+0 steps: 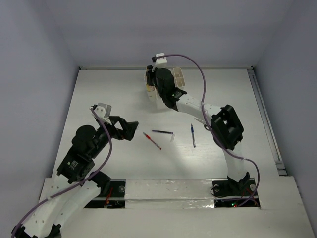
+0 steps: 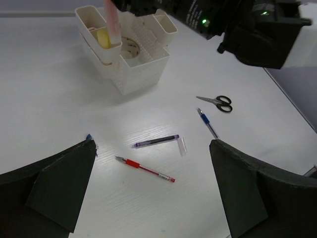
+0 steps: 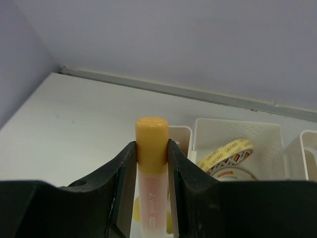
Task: Sort the stationery into containers
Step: Place the pen in the storage box.
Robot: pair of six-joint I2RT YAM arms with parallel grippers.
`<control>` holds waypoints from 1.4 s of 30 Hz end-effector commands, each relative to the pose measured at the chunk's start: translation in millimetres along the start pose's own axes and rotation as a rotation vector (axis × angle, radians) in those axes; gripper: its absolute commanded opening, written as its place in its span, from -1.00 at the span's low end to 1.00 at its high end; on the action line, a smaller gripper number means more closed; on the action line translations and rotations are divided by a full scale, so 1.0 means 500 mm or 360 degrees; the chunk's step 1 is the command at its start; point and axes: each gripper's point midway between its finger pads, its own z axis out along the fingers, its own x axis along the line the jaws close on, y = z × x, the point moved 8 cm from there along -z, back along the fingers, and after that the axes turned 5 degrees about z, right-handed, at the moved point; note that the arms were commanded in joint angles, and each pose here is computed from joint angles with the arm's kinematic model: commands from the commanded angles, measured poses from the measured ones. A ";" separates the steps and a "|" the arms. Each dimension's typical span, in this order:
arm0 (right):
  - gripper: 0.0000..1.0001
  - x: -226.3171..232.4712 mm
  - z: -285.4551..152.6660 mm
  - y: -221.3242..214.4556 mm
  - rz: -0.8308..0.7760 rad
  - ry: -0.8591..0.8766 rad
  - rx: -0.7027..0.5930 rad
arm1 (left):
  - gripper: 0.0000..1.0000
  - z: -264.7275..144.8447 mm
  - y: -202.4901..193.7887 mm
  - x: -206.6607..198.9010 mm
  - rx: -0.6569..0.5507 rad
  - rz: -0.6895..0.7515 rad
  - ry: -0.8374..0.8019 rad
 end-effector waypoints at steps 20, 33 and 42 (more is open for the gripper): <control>-0.64 -0.010 0.034 -0.016 -0.0098 0.0040 -0.0182 | 0.98 0.003 0.027 0.033 -0.0126 0.0019 0.0105; 0.72 0.008 -0.056 0.110 -0.0004 0.0189 -0.0223 | 0.98 0.006 0.026 0.042 -0.0122 0.0007 0.0151; -0.97 -0.030 -0.256 0.048 0.0023 0.0442 0.0325 | 0.98 0.009 0.022 0.044 -0.0113 -0.0012 0.0165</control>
